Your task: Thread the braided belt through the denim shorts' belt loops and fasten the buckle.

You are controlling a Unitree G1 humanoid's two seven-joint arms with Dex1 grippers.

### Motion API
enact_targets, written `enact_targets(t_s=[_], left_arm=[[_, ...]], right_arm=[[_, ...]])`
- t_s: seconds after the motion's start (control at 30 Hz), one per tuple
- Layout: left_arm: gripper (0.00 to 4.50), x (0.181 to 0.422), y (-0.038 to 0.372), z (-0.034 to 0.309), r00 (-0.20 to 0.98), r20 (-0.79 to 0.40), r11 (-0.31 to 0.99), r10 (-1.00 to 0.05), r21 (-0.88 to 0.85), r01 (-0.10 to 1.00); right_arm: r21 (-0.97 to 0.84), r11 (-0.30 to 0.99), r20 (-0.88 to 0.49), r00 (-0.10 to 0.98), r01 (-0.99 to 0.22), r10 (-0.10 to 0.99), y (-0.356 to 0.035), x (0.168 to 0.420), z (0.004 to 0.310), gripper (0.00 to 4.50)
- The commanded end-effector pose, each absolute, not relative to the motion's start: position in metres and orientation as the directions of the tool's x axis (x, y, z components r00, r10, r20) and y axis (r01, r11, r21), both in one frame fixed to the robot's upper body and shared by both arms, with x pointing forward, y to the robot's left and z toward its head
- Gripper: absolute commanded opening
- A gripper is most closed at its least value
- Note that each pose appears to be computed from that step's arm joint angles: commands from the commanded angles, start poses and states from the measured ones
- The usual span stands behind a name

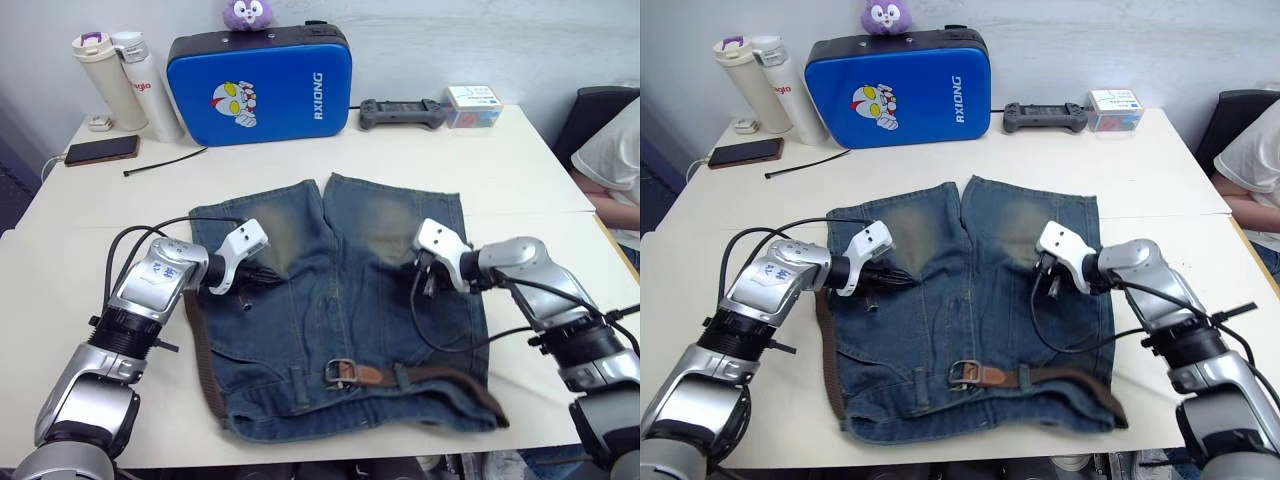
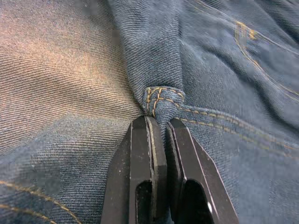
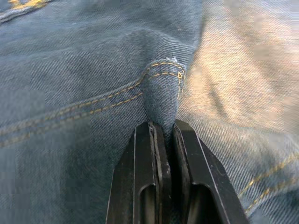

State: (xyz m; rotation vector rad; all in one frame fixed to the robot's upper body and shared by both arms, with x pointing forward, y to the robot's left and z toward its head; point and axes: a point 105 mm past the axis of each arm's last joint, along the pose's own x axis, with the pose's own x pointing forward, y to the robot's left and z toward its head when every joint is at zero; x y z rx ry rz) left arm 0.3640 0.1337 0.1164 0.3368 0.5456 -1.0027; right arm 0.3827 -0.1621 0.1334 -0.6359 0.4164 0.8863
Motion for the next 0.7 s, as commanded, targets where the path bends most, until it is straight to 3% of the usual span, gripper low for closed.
enact_targets(t_s=[0.03,0.2,0.43,0.47,0.7], left_arm=[[0.03,0.393,0.139,0.127,0.524,-0.552,0.562,-0.648,0.118,0.819],[0.03,0.432,0.146,0.149,0.648,-0.501,0.634,-0.573,0.23,0.738],[0.03,0.446,0.153,0.162,0.68,-0.475,0.639,-0.559,0.275,0.718],[0.84,0.445,0.153,0.161,0.668,-0.479,0.631,-0.569,0.267,0.729],[3.82,0.42,0.162,0.186,0.558,-0.449,0.552,-0.698,0.16,0.819]], right_arm=[[-0.506,0.491,-0.496,0.705,-0.709,0.507,-0.173,0.418,0.163,0.04],[-0.568,0.527,-0.432,0.774,-0.633,0.464,-0.173,0.446,0.181,0.04],[-0.528,0.609,-0.392,0.806,-0.592,0.443,-0.177,0.458,0.183,0.04],[-0.52,0.615,-0.386,0.806,-0.593,0.45,-0.176,0.458,0.184,0.0],[-0.448,0.596,-0.325,0.743,-0.666,0.585,-0.17,0.444,0.223,3.19]])
